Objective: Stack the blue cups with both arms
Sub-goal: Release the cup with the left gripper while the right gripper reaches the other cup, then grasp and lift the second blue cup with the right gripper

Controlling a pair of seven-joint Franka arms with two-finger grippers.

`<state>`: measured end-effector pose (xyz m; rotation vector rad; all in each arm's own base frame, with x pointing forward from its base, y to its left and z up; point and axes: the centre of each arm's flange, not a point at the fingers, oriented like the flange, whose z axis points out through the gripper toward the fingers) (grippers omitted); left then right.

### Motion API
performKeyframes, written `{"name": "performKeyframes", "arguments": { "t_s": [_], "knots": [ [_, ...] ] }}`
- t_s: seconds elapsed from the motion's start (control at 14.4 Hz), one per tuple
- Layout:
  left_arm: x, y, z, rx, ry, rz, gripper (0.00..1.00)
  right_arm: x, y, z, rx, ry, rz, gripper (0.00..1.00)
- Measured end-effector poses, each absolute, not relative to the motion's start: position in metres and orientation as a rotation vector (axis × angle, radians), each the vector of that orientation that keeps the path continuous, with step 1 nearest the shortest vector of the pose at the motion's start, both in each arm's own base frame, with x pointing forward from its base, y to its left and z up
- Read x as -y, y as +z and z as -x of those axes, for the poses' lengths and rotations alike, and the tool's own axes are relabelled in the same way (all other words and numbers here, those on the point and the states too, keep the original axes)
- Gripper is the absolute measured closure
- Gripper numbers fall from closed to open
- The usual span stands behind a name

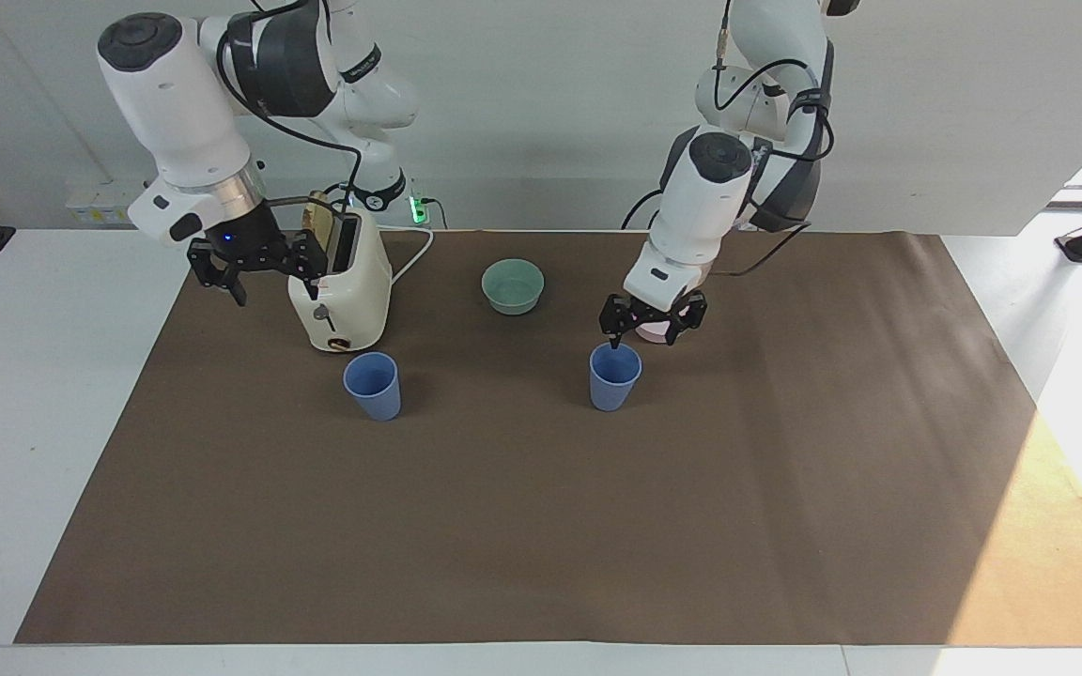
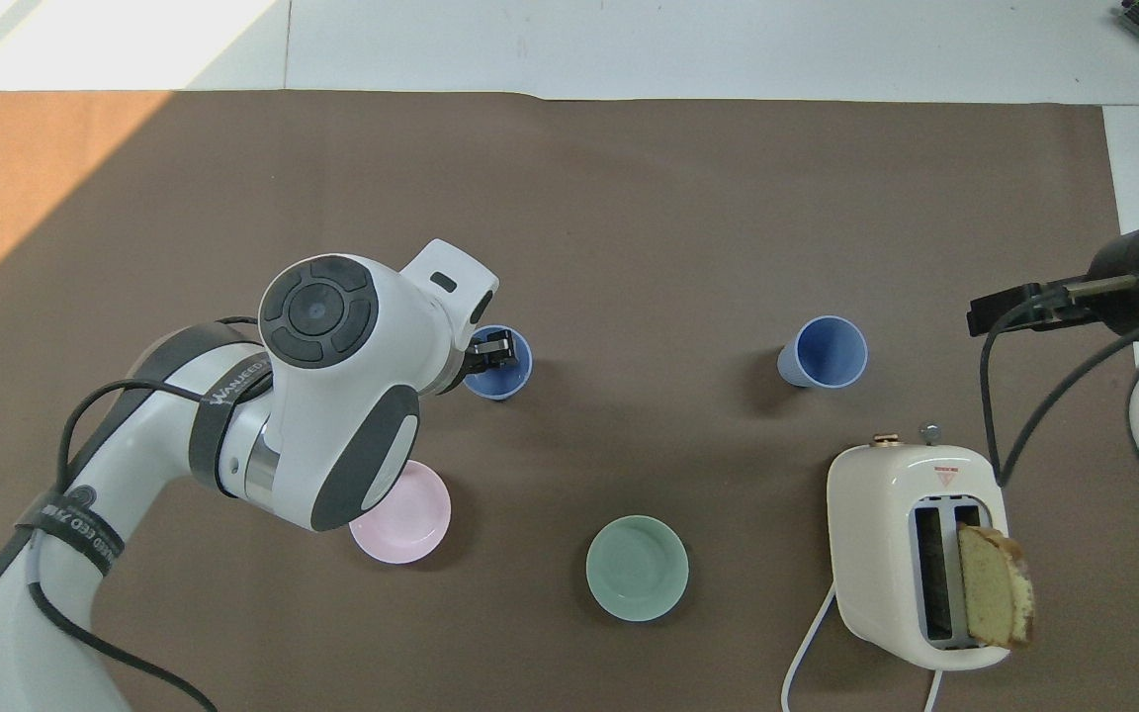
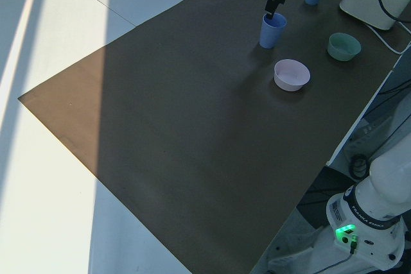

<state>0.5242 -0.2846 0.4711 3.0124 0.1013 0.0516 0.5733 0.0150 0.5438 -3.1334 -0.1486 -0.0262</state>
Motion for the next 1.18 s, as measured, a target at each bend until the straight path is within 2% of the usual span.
{"name": "performKeyframes", "arguments": {
  "t_s": [0.21,0.42,0.63,0.97,1.18],
  "knots": [
    [0.224,0.509,-0.535,-0.056,0.087,-3.005,0.00,-0.023,0.491,-0.586,0.170,0.031,3.120,0.00],
    [0.149,0.526,-0.558,0.044,0.142,-3.016,0.00,-0.042,0.447,-0.594,0.166,-0.017,3.112,0.00],
    [0.090,0.539,-0.574,0.149,0.208,-3.038,0.00,-0.050,0.415,-0.596,0.161,0.023,3.107,0.00],
    [0.036,0.567,-0.585,0.205,0.307,-3.064,0.00,-0.047,0.393,-0.596,0.150,0.057,3.104,0.00],
    [0.018,0.581,-0.584,0.235,0.290,-3.114,0.00,-0.044,0.385,-0.597,0.142,0.056,3.103,0.00]
  ]
}}
